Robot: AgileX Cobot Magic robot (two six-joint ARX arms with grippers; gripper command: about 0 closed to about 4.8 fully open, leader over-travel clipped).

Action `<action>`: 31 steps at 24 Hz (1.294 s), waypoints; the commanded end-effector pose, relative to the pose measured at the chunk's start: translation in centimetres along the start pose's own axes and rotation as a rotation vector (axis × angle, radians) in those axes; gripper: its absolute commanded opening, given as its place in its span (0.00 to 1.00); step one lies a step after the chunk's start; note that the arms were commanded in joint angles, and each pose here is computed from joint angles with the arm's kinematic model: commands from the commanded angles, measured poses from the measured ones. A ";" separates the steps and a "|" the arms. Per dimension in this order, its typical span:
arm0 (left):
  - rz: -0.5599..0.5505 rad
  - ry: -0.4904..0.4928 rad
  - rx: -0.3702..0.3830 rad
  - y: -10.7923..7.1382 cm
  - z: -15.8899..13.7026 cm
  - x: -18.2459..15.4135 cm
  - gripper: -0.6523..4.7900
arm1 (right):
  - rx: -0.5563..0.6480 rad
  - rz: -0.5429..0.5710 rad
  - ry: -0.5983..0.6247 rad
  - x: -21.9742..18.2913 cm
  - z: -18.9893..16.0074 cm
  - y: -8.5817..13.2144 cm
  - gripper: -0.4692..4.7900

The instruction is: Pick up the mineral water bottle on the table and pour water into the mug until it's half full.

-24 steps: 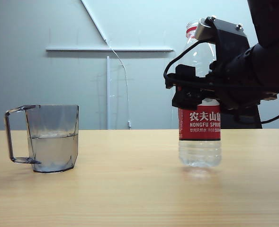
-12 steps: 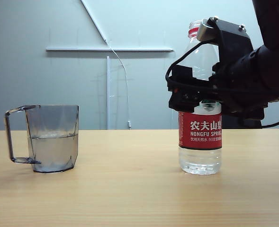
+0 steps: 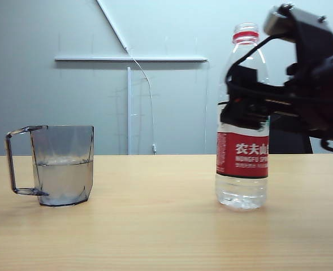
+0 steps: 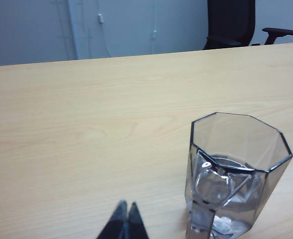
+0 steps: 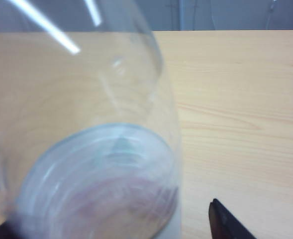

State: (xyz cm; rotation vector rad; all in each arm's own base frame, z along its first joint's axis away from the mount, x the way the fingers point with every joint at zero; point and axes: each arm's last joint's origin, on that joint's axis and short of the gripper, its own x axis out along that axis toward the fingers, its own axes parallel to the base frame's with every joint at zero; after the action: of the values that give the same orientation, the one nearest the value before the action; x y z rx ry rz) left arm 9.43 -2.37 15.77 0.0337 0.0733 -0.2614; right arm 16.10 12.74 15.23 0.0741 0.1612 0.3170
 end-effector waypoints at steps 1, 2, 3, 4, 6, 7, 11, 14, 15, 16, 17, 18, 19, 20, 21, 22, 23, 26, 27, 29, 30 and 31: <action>-0.003 -0.007 -0.003 0.0 0.1 0.0 0.12 | 0.018 0.004 -0.041 -1.0 0.3 -0.4 0.97; -0.003 -0.007 -0.003 0.0 0.1 0.0 0.12 | 0.021 0.007 -0.047 -1.4 0.3 -0.5 0.97; -0.003 -0.007 -0.003 0.0 0.1 0.0 0.12 | 0.022 0.019 -0.050 -1.6 0.3 -0.5 0.97; -0.003 -0.007 -0.003 0.0 0.1 0.0 0.12 | 0.020 0.026 -0.049 -1.8 0.3 -0.5 0.97; -0.001 -0.007 -0.003 0.0 0.1 0.0 0.12 | 0.015 0.045 -0.037 -2.2 0.3 -0.4 0.97; 0.001 -0.006 -0.003 0.0 0.1 0.0 0.12 | 0.014 0.050 -0.034 -2.3 0.3 -0.4 0.97; 0.045 -0.005 -0.006 0.5 0.1 0.0 0.12 | 0.010 0.096 -0.028 -2.6 0.3 0.3 0.97; 0.077 -0.005 -0.009 0.8 0.1 0.0 0.12 | 0.003 0.134 -0.021 -2.9 0.1 0.9 0.97; 0.089 -0.005 -0.010 0.9 0.1 -0.1 0.12 | -0.002 0.146 -0.014 -3.1 0.1 1.2 0.97; 0.096 -0.004 -0.010 1.0 0.1 -0.1 0.12 | -0.006 0.140 -0.009 -3.2 0.0 1.3 0.97; 0.107 -0.004 -0.011 1.1 0.1 -0.1 0.12 | -0.014 0.123 -0.001 -3.4 -0.1 1.4 0.97; 0.112 -0.004 -0.011 1.1 0.1 -0.1 0.12 | -0.020 0.109 0.004 -3.6 -0.2 1.5 0.97; 0.119 -0.004 -0.012 1.2 0.1 -0.1 0.12 | -0.027 0.090 0.011 -3.7 -0.2 1.5 0.97; 0.125 -0.004 -0.012 1.2 0.1 -0.1 0.12 | -0.030 0.091 0.015 -3.9 -0.2 1.5 0.97; 0.132 -0.004 -0.013 1.3 0.1 -0.1 0.12 | -0.034 0.094 0.021 -4.1 -0.1 1.5 0.97; 0.136 -0.004 -0.013 1.3 0.1 -0.1 0.12 | -0.035 0.093 0.022 -4.2 0.0 1.4 0.97; 0.138 -0.003 -0.013 1.4 0.1 -0.1 0.12 | -0.038 0.092 0.026 -4.4 0.1 1.3 0.97; 0.138 -0.003 -0.014 1.4 0.1 -0.1 0.12 | -0.039 0.088 0.033 -5.1 0.5 1.0 0.97; 0.139 -0.004 -0.013 1.4 0.1 -0.1 0.12 | -0.024 0.074 0.032 -5.5 0.7 0.7 0.97; 0.144 -0.004 -0.014 1.4 0.1 -0.1 0.12 | -0.011 0.075 0.028 -6.2 1.1 0.3 0.97; 0.148 -0.003 -0.014 1.5 0.1 -0.1 0.12 | -0.008 0.076 0.023 -6.5 1.3 0.2 0.97; 0.156 -0.003 -0.015 1.5 0.1 -0.2 0.12 | 0.005 0.078 0.012 -7.1 1.5 -0.1 0.97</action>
State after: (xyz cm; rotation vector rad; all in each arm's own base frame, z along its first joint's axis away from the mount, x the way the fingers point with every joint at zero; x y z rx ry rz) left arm 9.69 -0.92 15.76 0.0279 0.0766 -0.1116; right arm 9.99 10.55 17.55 0.0722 0.1713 0.3969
